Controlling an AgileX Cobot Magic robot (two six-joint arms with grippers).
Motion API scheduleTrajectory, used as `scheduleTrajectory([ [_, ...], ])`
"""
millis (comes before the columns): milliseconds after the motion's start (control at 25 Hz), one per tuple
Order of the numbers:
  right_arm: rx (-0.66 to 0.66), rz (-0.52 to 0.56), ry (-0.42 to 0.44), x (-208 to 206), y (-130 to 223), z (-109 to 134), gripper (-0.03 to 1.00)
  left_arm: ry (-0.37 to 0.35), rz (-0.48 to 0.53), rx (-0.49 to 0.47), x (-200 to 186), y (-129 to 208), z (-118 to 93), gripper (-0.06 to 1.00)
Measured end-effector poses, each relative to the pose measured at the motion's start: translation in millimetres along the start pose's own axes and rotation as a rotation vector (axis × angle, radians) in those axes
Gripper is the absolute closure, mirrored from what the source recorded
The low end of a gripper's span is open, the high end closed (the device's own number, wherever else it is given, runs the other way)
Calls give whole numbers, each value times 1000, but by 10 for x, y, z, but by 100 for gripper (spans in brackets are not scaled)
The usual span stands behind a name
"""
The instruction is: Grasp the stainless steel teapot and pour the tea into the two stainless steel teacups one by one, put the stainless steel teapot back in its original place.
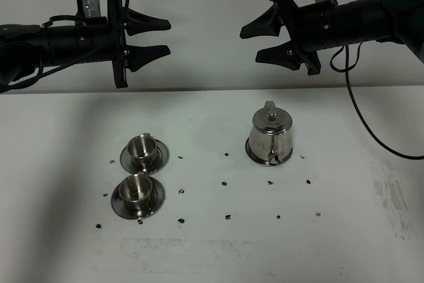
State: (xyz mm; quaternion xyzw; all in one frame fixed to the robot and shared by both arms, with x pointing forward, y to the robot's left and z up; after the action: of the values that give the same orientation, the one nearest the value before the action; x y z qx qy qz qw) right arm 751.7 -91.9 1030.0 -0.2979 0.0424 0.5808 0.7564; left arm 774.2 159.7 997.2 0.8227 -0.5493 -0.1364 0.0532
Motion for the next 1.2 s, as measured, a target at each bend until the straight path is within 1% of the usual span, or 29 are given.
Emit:
scheduleTrajectory([
  [440,-13,-4,0,23,2,15,45,2,2,3,1,1,0,49],
  [840,-41,-13,43,32,-9,-49,45,2,-3,11,1,-7,1,49],
  [1200,-66,-14,44,32,-12,-50,45,1,0,33,-50,-24,6,49],
])
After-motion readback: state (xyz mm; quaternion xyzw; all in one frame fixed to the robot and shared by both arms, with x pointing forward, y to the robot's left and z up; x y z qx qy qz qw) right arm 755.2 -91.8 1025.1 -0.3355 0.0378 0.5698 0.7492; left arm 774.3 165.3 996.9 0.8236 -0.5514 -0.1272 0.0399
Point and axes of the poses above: a point on each arm's last joint axis where the gripper is mounted, x pointing out along that axis toward the gripper, z along the wrist's bending axis when the last joint is at zero, y = z × x, the point moved 6 cm from there along x, pointing out along that axis toward the gripper, and after that the axes turned 11 degrees about -x, right-handed, at the moved point
